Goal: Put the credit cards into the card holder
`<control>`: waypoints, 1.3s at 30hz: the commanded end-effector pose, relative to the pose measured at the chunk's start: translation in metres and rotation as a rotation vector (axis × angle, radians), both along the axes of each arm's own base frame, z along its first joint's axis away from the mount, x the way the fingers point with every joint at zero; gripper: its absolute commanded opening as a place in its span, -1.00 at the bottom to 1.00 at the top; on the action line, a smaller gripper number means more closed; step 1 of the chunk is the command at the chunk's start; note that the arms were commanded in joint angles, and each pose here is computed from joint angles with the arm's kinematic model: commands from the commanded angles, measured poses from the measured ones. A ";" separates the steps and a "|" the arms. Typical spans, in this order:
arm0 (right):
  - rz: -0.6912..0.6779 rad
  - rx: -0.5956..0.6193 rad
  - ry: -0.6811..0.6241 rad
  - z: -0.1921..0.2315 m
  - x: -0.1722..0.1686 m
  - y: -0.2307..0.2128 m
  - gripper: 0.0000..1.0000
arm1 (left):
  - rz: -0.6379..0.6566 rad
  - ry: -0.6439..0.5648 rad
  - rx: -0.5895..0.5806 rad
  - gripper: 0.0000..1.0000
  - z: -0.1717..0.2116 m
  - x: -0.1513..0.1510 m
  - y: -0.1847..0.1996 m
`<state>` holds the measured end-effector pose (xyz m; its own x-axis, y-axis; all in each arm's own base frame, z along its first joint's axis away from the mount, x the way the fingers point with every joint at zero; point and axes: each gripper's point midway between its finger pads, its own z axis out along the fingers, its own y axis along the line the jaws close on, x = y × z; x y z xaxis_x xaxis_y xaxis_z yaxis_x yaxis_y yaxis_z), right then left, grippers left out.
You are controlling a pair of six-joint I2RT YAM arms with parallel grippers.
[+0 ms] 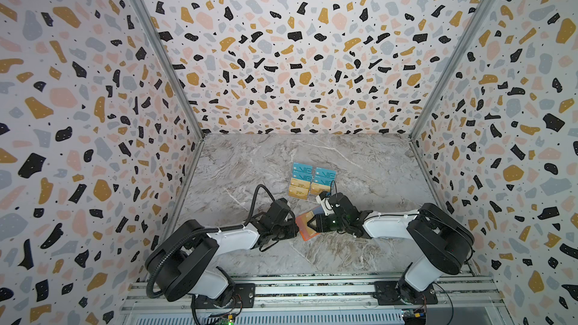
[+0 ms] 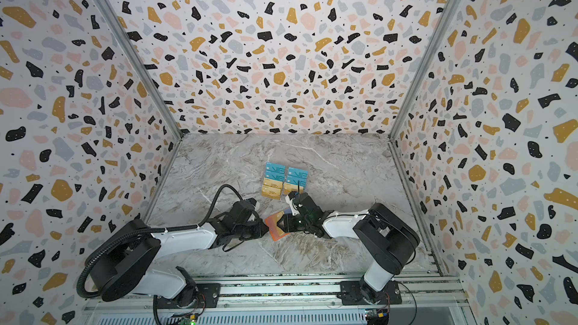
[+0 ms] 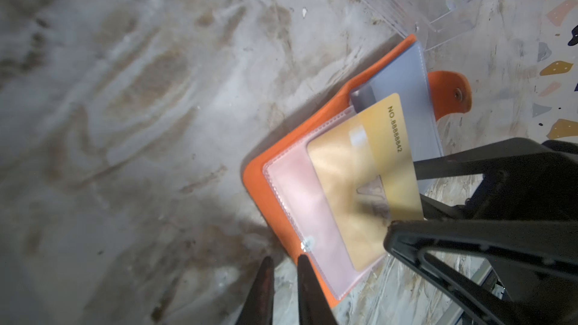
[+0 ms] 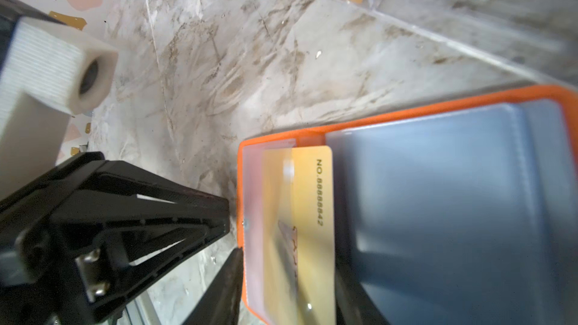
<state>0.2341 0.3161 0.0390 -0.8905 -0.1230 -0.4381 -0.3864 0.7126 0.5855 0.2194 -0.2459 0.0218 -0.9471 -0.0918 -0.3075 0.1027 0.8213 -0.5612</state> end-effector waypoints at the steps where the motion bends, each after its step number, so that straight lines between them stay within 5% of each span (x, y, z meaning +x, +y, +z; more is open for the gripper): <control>1: 0.019 -0.133 0.000 -0.016 -0.003 -0.015 -0.09 | -0.008 0.006 -0.001 -0.64 0.000 0.002 -0.002; 12: 0.043 -0.159 -0.060 0.005 -0.006 -0.025 0.18 | 0.009 0.008 -0.058 -0.65 0.004 0.006 -0.012; 30: 0.091 -0.119 0.022 -0.003 -0.014 -0.009 0.17 | 0.030 0.008 -0.109 -0.56 0.016 0.005 -0.014; 39: 0.092 0.037 0.105 0.001 -0.026 0.014 0.12 | 0.136 -0.039 -0.062 -0.50 0.022 0.017 0.017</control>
<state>0.2209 0.3220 0.0427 -0.8931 -0.1997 -0.4032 -0.4206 0.6887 0.5905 0.2349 -0.2366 0.0446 -0.9185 -0.2233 -0.3263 0.0295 0.7843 -0.6196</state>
